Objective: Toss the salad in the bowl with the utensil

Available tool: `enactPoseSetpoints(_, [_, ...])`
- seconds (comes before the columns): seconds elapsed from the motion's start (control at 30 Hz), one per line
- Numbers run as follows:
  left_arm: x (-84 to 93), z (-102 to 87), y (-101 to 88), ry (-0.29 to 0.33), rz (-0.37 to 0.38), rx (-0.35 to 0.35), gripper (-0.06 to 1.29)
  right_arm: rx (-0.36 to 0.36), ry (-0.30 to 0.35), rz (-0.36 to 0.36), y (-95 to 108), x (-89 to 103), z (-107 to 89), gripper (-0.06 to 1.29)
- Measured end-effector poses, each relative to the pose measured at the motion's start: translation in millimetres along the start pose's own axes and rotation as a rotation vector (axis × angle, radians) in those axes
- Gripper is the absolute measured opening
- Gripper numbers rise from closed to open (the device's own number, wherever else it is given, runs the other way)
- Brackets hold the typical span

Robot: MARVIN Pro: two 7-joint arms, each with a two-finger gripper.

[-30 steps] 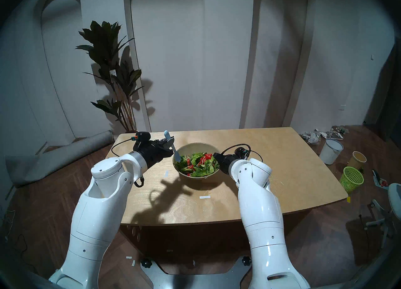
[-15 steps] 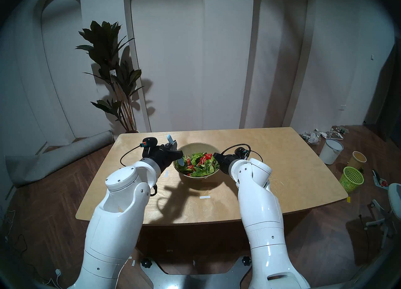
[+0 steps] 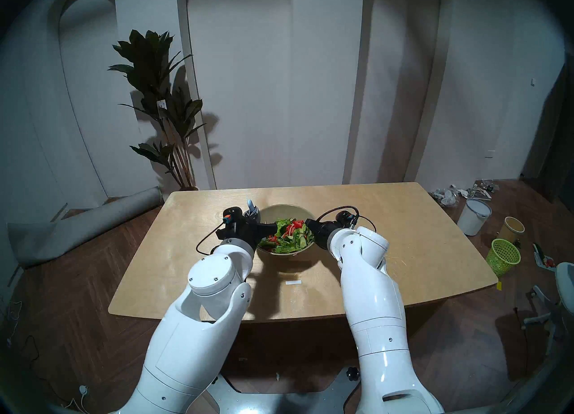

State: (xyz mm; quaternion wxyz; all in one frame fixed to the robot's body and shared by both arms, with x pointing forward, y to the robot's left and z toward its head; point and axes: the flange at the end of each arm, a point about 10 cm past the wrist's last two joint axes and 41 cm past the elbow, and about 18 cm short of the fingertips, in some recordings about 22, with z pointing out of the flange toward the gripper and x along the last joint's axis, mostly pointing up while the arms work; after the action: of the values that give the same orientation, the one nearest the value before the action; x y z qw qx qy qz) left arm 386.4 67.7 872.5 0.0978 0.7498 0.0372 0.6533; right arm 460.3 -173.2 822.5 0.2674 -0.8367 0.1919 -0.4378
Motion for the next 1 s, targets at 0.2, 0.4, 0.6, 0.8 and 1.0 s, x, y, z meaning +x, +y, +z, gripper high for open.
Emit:
enactPoseSetpoints(0.2, [-6.5, 2.5, 1.1, 0.031, 0.048, 0.102, -0.03, 0.0, 0.0, 0.0, 0.0, 0.0, 0.0, -0.03])
enactPoseSetpoints(0.4, [-4.4, -1.9, 7.8, 0.06, 0.073, 0.177, -0.03, 0.0, 0.0, 0.0, 0.0, 0.0, 0.0, -0.03])
enactPoseSetpoints(0.6, [-17.7, -0.6, 14.2, 0.038, 0.11, 0.251, -0.03, 0.001, 0.0, 0.0, -0.2, 0.0, -0.1, -0.03])
enactPoseSetpoints(0.8, [-36.6, 6.9, 19.8, -0.02, 0.148, 0.274, -0.03, 0.0, 0.0, 0.0, -0.1, 0.0, -0.1, -0.03])
enactPoseSetpoints(1.0, [-46.4, 13.7, 25.7, -0.115, 0.103, 0.214, -0.03, 0.0, 0.0, 0.0, -0.1, 0.0, -0.1, -0.03])
